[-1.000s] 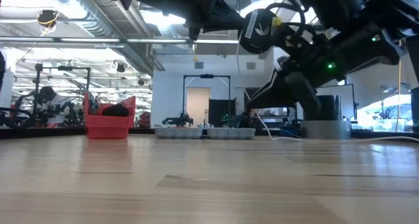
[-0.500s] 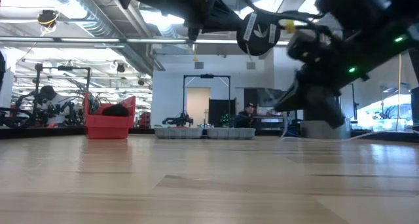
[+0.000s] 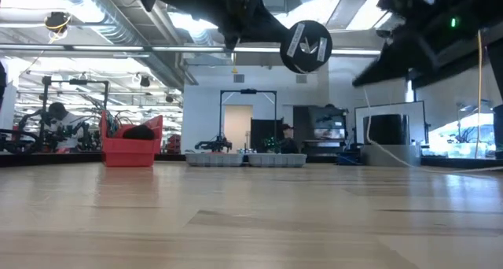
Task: Coil cords
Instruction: Coil the white wire into the spool
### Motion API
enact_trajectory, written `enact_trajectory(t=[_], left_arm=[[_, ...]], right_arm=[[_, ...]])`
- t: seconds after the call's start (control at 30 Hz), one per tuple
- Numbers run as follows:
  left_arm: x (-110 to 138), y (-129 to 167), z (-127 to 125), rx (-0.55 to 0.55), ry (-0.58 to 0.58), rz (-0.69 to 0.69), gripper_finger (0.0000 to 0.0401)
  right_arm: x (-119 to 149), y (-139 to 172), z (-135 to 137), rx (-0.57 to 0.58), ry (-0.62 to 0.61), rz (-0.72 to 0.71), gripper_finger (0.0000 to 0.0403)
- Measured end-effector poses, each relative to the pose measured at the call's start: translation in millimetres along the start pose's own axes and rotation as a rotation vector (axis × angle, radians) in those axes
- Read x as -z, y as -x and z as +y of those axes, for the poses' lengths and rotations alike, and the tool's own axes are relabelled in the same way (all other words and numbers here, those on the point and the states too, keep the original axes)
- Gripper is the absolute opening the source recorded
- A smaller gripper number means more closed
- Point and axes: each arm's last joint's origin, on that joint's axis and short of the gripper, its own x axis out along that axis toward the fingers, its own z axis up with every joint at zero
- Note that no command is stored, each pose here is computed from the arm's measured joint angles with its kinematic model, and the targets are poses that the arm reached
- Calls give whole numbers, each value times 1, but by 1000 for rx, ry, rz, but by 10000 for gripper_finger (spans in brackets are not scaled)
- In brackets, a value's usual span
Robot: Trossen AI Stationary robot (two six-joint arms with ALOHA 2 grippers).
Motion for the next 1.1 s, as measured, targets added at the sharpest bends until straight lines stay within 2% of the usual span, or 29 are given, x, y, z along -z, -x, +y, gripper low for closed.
enact_trajectory(t=[0.27,0.4,0.6,0.9,1.1], left_arm=[[1,0,0,0,-24,10,0],[1,0,0,0,-20,9,0],[1,-1,2,-5,-7,8,0],[2,-1,2,-7,-2,11,0],[1,-1,2,-9,8,2,0]], right_arm=[[-34,22,-13,-251,-315,-180,14],[-46,25,-11,-354,-391,-265,14],[-54,18,-6,-455,-441,-324,14],[-59,-12,2,-423,-504,-384,14],[-70,-28,18,-394,-404,-383,14]])
